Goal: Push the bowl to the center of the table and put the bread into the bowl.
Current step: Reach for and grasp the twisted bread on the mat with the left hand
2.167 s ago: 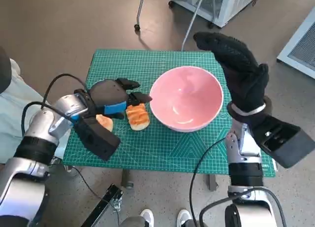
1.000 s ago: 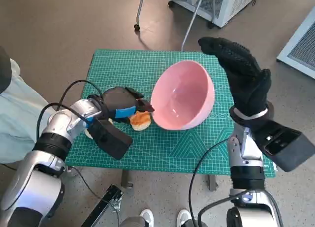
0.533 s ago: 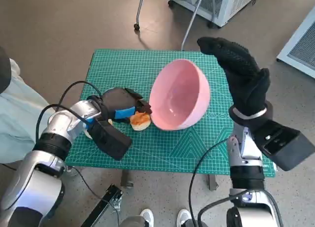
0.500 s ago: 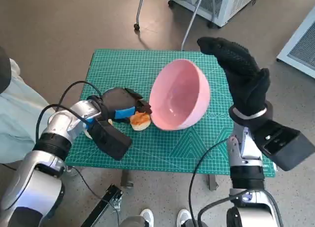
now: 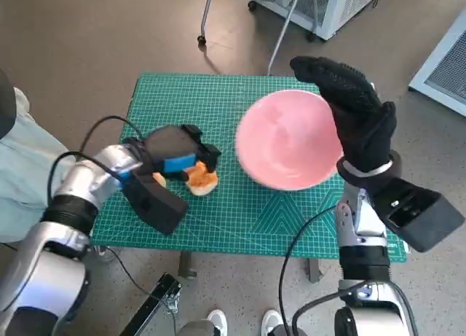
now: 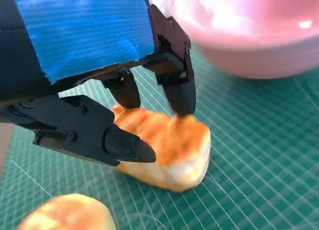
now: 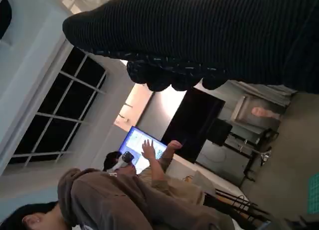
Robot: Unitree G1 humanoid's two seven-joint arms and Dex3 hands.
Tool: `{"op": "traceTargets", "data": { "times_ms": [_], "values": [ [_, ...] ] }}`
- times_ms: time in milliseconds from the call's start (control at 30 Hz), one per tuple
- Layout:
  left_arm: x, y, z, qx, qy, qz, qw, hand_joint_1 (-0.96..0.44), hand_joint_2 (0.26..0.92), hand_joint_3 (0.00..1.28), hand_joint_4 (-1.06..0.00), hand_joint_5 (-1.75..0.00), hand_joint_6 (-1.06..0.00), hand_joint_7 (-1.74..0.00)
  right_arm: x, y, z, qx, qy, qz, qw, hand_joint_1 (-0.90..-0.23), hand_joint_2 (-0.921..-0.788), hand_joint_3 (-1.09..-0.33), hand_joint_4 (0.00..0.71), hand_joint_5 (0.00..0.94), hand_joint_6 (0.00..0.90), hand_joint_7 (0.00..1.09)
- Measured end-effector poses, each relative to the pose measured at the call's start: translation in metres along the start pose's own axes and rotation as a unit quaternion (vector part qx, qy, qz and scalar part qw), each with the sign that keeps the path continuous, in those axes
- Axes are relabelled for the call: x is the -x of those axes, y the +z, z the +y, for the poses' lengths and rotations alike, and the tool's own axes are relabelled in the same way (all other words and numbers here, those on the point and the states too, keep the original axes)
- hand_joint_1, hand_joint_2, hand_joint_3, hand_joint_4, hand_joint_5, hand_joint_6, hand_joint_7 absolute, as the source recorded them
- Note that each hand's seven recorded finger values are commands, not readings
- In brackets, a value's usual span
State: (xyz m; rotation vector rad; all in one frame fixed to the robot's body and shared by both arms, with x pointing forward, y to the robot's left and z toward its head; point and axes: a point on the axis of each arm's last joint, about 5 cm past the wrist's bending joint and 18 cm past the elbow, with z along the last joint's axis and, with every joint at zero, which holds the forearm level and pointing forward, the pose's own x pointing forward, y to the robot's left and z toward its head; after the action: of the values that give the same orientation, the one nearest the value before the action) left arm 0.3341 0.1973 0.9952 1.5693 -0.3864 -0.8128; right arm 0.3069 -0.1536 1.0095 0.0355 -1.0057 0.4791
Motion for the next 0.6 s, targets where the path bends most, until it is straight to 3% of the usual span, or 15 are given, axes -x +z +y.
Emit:
{"op": "traceTargets", "data": {
  "times_ms": [600],
  "values": [
    [0.023, -0.012, 0.029, 0.037, 0.12, 0.004, 0.992, 0.0, 0.921, 0.16, -0.51, -1.24, -0.59, -1.31, -0.0009, -0.002, 0.003, -0.015, -0.003, 0.006, 0.9999, -0.737, -0.921, -0.795, 0.321, 0.021, 0.001, 0.97]
  ]
}}
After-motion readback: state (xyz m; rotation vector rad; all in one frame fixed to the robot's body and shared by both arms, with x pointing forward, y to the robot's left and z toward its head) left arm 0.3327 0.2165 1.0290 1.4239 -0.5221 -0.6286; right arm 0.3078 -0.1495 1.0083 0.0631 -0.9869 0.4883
